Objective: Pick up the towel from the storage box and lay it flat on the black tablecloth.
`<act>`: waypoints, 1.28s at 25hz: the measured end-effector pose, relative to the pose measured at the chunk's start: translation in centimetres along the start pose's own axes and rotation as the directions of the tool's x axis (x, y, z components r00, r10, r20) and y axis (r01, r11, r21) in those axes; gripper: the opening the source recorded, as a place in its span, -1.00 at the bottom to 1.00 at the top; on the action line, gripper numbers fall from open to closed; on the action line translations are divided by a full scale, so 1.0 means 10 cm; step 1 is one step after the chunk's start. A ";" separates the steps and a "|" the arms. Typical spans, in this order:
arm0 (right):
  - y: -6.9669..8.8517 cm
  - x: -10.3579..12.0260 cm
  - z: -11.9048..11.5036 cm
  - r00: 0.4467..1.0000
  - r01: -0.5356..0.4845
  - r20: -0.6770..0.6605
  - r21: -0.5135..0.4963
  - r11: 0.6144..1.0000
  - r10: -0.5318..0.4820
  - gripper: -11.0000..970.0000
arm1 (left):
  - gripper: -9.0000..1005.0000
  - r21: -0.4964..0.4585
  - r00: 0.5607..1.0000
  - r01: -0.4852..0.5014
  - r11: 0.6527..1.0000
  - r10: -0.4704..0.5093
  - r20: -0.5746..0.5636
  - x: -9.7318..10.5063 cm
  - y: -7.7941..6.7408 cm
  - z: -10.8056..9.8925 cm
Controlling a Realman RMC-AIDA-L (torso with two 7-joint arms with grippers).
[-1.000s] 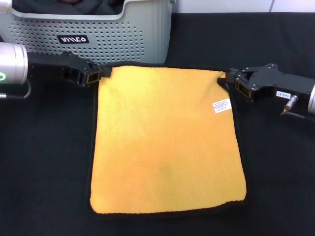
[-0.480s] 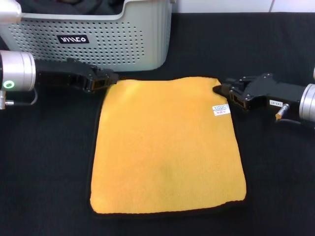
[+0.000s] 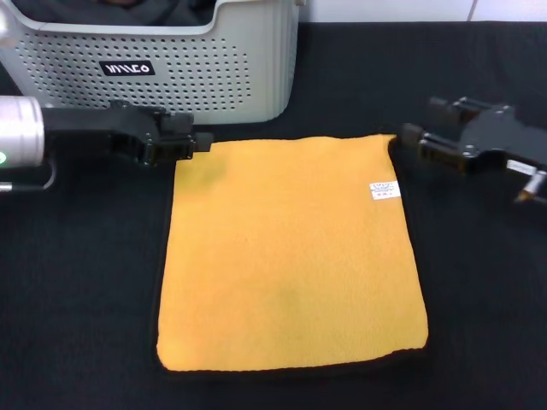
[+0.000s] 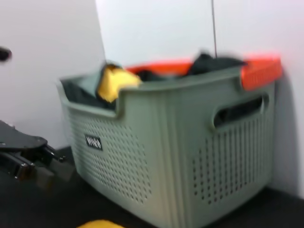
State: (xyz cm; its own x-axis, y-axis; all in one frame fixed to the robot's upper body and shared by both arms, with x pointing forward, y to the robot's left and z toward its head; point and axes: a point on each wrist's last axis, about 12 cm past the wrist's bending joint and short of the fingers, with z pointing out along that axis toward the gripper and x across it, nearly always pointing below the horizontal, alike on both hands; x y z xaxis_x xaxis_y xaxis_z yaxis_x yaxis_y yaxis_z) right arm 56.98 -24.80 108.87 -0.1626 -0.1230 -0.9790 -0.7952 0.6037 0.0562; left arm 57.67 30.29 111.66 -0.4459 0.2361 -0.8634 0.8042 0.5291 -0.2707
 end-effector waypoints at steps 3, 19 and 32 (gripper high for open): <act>0.05 -0.18 -0.30 0.991 0.080 0.108 -0.020 0.997 -0.077 0.08 | 0.00 0.122 0.989 -0.102 0.987 0.088 0.120 -0.04 -0.18 -0.11; 0.74 -0.18 -0.37 0.979 0.120 0.203 -0.511 0.851 -0.016 0.83 | 0.03 0.353 0.871 -0.434 0.829 0.286 0.399 0.30 -0.76 -0.35; 0.82 -0.16 -0.10 0.980 0.086 0.194 -0.589 0.803 0.038 0.83 | 0.03 0.356 0.885 -0.416 0.837 0.283 0.371 0.27 -0.70 -0.47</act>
State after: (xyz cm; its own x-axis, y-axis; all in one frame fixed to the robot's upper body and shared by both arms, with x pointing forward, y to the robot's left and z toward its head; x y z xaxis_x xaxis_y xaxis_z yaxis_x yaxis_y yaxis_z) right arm 50.09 -20.46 111.07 -0.0759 0.0550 -0.9956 -0.9970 0.0105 0.0766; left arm 48.98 31.12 113.19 -0.0216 0.0563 -0.9982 0.9984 0.0540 -0.0186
